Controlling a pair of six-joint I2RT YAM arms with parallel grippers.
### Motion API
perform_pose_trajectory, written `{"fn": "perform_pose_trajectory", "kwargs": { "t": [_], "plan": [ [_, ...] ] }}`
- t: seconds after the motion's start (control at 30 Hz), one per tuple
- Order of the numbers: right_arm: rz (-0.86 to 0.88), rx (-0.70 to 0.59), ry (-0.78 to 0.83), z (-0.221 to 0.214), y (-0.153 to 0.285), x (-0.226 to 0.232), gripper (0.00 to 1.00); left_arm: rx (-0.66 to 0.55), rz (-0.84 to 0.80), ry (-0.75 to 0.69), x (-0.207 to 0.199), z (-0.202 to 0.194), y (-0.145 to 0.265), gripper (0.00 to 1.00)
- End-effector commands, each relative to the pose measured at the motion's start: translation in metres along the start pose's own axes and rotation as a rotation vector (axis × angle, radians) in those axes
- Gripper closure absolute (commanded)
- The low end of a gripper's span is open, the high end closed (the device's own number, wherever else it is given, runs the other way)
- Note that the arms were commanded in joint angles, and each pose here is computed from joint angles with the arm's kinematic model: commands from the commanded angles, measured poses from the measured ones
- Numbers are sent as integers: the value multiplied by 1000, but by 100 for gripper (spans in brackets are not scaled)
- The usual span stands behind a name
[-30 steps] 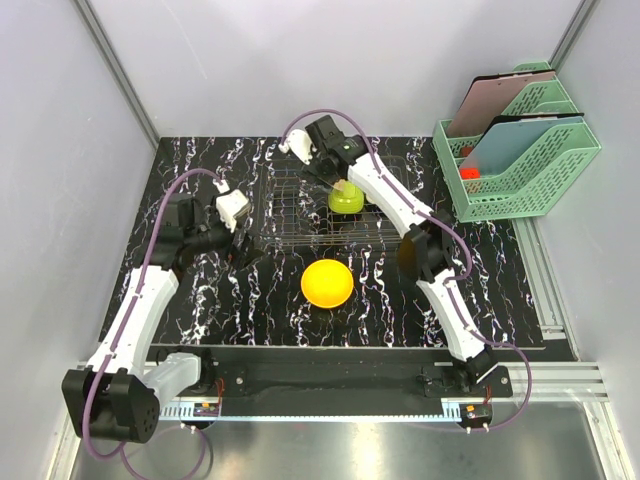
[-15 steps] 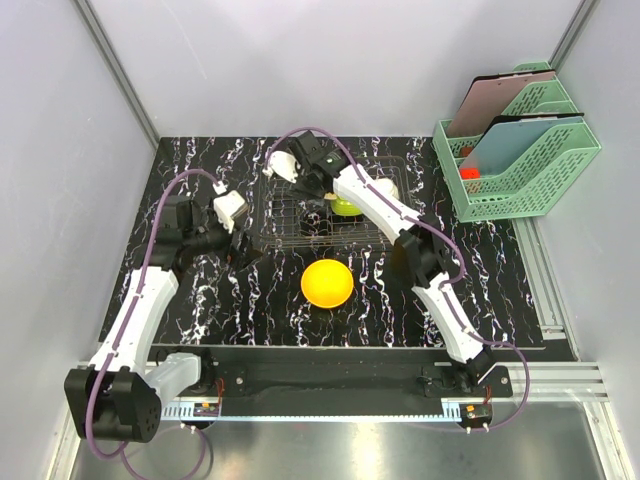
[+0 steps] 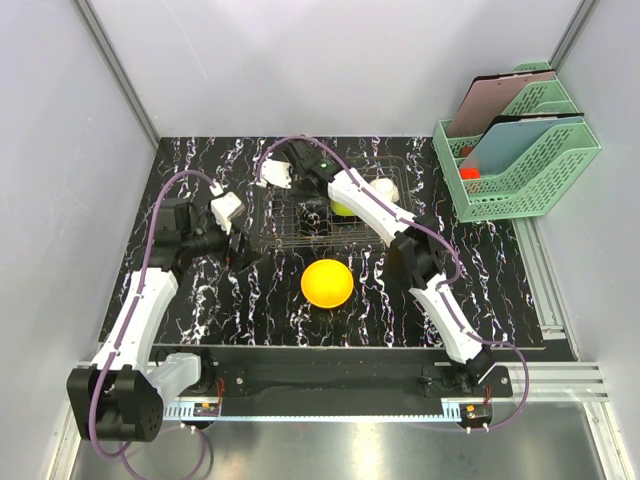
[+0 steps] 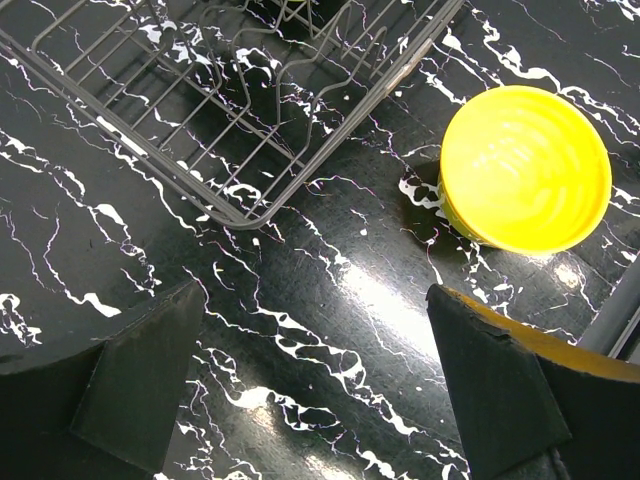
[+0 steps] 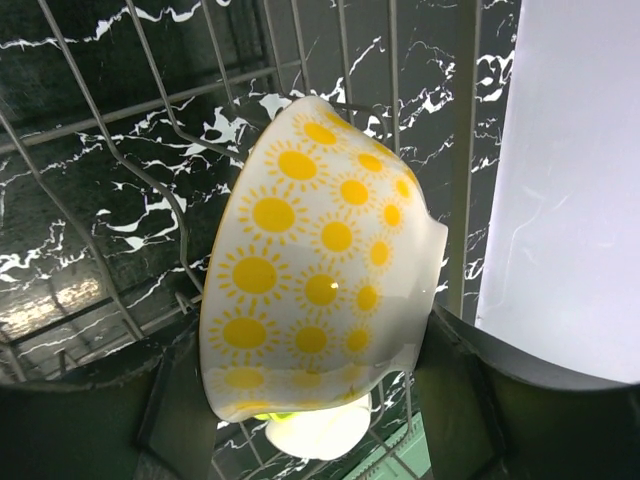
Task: Load the bowls into the dish rack
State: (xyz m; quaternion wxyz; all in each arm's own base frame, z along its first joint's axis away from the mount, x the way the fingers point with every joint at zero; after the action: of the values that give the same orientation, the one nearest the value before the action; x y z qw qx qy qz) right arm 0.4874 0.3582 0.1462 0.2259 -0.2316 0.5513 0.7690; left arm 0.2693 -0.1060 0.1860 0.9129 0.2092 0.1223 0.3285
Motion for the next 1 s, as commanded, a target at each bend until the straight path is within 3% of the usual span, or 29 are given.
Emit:
{"fn": "perform_pose_trajectory", "kwargs": {
  "t": [0.0, 0.23, 0.27, 0.4, 0.47, 0.5, 0.57, 0.67, 0.97],
  "plan": [
    [-31, -9, 84, 8, -9, -3, 98, -61, -16, -28, -2, 13, 3, 1],
    [-9, 4, 76, 3, -20, 6, 87, -69, -25, -25, -4, 13, 3, 1],
    [-17, 7, 69, 4, -19, 5, 72, -69, -27, -25, -4, 13, 3, 1],
    [-61, 0, 17, 8, -13, -6, 43, -74, -19, -9, 0, 11, 5, 1],
    [-97, 3, 7, 9, -7, -15, 38, -76, -20, -6, 1, 11, 5, 1],
    [-115, -3, 2, 11, -3, -20, 28, -78, -22, -4, 0, 11, 6, 1],
    [-141, 2, 0, 11, 2, -27, 27, -81, -24, -4, 0, 11, 6, 1],
    [-179, -2, -5, 13, 13, -38, 4, -83, -26, 0, 0, 10, 6, 1],
    [-237, -19, -30, 17, 38, -58, 0, -89, -31, 1, 0, 11, 6, 1]
  ]
}}
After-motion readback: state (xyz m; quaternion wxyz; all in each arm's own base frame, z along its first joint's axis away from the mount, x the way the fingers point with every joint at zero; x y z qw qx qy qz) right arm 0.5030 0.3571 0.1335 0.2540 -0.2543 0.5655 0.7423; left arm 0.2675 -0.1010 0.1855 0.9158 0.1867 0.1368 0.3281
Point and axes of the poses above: each gripper's point midway between its finger pads, its own y axis back along the fingers, its own x axis along the line the jaws close on, z = x × y, the point moved 1 cm from there along y, back along the fingers, and after that the axes turned 1 degree about y, right-handed, at the moved point
